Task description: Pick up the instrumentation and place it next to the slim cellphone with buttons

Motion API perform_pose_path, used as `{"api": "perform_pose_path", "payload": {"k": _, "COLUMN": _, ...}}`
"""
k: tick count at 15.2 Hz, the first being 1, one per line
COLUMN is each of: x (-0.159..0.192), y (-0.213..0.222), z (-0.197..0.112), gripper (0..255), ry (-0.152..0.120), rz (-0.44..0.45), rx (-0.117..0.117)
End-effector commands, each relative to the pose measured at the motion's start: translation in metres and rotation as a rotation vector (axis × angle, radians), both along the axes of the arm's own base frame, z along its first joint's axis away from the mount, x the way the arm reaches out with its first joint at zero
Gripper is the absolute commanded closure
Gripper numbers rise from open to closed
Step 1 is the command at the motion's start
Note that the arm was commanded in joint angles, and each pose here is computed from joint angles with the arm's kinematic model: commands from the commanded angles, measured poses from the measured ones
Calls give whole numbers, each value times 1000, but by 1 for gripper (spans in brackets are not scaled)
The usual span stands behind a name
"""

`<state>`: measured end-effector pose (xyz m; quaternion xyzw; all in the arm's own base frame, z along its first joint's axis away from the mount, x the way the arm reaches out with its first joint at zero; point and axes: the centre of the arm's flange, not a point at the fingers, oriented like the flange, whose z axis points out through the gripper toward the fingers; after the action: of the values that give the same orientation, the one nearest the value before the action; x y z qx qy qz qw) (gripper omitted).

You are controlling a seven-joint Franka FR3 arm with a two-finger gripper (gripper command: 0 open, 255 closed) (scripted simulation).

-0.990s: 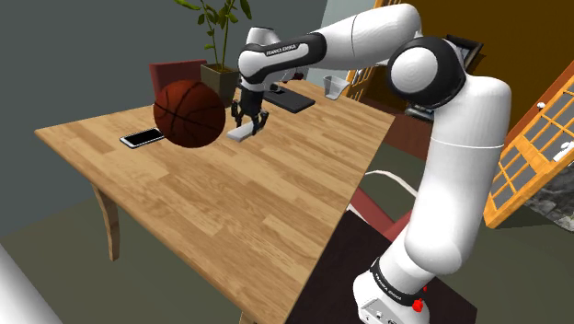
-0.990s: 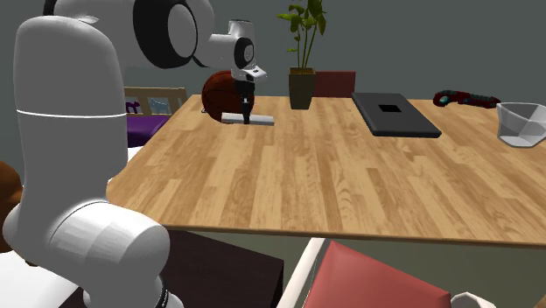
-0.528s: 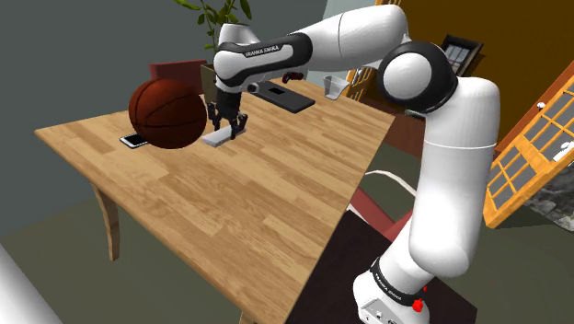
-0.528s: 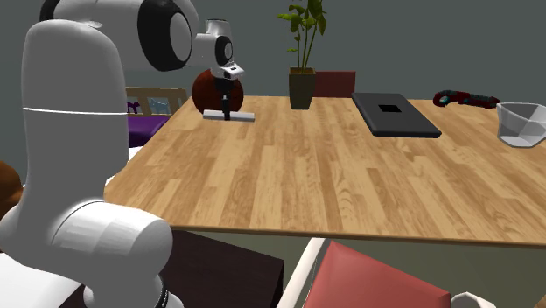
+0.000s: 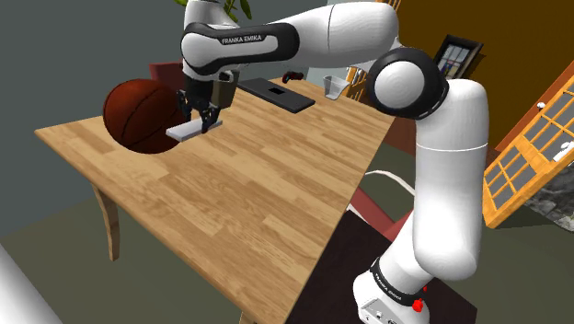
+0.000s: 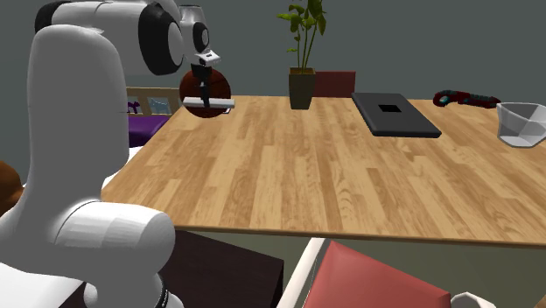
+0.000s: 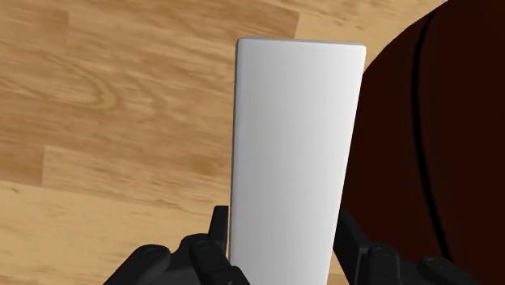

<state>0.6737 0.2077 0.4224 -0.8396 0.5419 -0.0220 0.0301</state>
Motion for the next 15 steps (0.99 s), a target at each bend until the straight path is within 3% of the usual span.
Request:
{"api": "perform_pose_path", "payload": {"k": 1, "x": -1, "y": 7, "z": -47, "gripper": 255, "ry": 57, "rz": 6, "rx": -11}}
{"api": "perform_pose_path", "payload": {"k": 11, "x": -1, "y": 7, "z": -99, "gripper": 255, "ry": 57, "rz": 6, "rx": -11}}
{"api": "perform_pose_path", "payload": {"k": 12, "x": 3, "y": 0, "z": -1, "gripper": 0, "ry": -82, "rz": -4, "rx": 16}}
{"api": "perform_pose_path", "payload": {"k": 13, "x": 3, "y": 0, "z": -1, "gripper": 0, "ry": -82, "rz": -4, "rx": 16}}
{"api": "perform_pose_path", "payload": {"k": 15, "x": 12, "y": -32, "z": 14, "gripper": 0, "ry": -61, "rz": 0, "rx": 91}}
